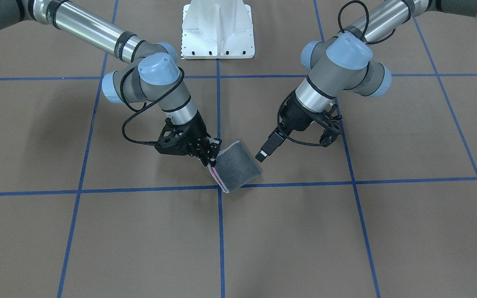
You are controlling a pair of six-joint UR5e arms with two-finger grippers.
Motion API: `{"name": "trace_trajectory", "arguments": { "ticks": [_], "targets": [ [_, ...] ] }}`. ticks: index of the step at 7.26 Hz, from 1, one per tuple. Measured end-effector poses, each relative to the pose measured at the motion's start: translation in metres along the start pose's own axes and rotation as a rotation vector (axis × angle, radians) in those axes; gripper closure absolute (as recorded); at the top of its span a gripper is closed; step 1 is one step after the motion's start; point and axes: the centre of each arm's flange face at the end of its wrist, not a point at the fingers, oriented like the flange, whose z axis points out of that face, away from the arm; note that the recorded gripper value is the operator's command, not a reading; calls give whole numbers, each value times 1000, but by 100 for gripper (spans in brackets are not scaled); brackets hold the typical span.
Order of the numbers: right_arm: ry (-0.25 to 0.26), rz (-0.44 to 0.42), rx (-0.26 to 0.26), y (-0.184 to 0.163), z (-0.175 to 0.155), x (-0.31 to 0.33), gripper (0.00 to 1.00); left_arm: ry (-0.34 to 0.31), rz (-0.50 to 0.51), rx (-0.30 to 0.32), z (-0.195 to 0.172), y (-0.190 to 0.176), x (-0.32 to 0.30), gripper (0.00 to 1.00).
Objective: Fold towel twice with both arms
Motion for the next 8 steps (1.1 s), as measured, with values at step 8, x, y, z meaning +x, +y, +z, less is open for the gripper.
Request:
{"name": "trace_trajectory", "arguments": {
  "ticks": [8],
  "targets": [
    [-12, 60, -103, -83, -88, 81, 0, 179, 62, 39, 91, 26, -19, 0]
  ]
}}
